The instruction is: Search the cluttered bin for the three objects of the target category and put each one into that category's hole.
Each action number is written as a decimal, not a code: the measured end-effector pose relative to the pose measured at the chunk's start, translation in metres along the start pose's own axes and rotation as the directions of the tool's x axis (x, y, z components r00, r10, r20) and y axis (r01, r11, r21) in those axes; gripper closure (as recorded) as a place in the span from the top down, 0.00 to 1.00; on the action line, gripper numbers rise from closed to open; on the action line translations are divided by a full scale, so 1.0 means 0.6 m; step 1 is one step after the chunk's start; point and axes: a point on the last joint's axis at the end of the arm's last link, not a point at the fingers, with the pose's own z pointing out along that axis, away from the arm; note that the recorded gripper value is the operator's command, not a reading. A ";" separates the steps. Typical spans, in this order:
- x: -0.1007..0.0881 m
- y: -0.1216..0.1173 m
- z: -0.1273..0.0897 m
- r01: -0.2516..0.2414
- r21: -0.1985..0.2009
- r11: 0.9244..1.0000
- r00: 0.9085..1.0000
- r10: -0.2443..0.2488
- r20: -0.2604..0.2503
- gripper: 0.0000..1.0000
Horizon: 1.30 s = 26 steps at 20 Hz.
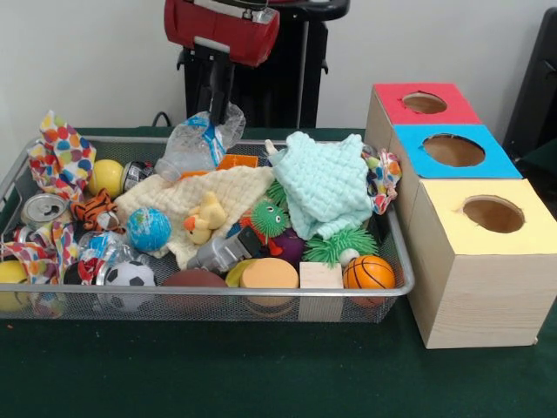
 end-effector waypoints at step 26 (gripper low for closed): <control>0.035 0.151 -0.154 -0.126 -0.054 0.991 0.989 0.122 -0.081 0.00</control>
